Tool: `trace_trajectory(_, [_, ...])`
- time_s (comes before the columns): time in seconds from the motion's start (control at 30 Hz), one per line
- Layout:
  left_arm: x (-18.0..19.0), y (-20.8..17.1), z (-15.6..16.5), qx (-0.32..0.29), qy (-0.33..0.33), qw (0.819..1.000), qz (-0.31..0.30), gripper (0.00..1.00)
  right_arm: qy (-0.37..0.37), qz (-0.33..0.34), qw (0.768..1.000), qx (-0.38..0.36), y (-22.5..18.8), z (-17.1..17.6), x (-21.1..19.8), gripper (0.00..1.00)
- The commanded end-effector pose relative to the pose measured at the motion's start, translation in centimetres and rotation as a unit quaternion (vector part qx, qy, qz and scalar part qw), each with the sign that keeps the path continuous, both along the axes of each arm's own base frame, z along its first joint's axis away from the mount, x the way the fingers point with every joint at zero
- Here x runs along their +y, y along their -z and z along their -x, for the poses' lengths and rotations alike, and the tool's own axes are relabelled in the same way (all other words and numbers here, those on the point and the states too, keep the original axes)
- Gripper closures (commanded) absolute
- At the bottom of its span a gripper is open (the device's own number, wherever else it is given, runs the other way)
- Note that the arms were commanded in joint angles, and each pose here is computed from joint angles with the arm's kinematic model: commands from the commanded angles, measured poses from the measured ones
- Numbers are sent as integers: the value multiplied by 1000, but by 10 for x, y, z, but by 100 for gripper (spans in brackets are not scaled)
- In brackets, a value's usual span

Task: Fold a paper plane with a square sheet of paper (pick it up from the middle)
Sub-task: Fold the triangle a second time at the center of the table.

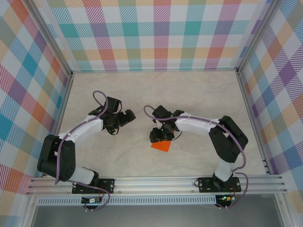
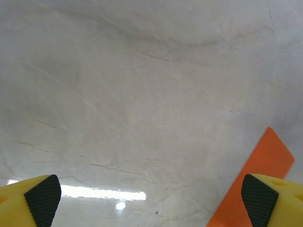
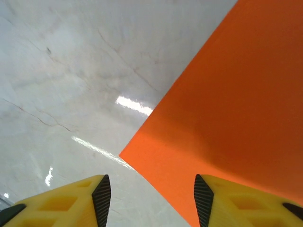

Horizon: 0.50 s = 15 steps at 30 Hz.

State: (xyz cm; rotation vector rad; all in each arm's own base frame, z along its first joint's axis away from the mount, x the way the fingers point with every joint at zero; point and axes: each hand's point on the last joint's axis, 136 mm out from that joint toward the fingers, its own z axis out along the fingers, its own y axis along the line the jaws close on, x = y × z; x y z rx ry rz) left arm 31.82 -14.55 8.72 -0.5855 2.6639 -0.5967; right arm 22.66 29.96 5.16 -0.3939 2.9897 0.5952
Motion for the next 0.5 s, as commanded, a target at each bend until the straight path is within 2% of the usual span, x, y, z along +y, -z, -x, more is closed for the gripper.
trace_trajectory(0.0, [-27, -2, 10, 3, 48, 998, 47, 0, 85, 8, 996, -41, -19, -30, -16, 45])
trace_trajectory(0.13, [-46, 0, 18, 11, 66, 995, 79, 0, 146, 31, 988, -28, -7, -43, -35, 44])
trace_trajectory(0.47, [-85, 14, 33, 40, 97, 987, 123, 0, 203, 54, 978, 9, 23, -55, -50, 43])
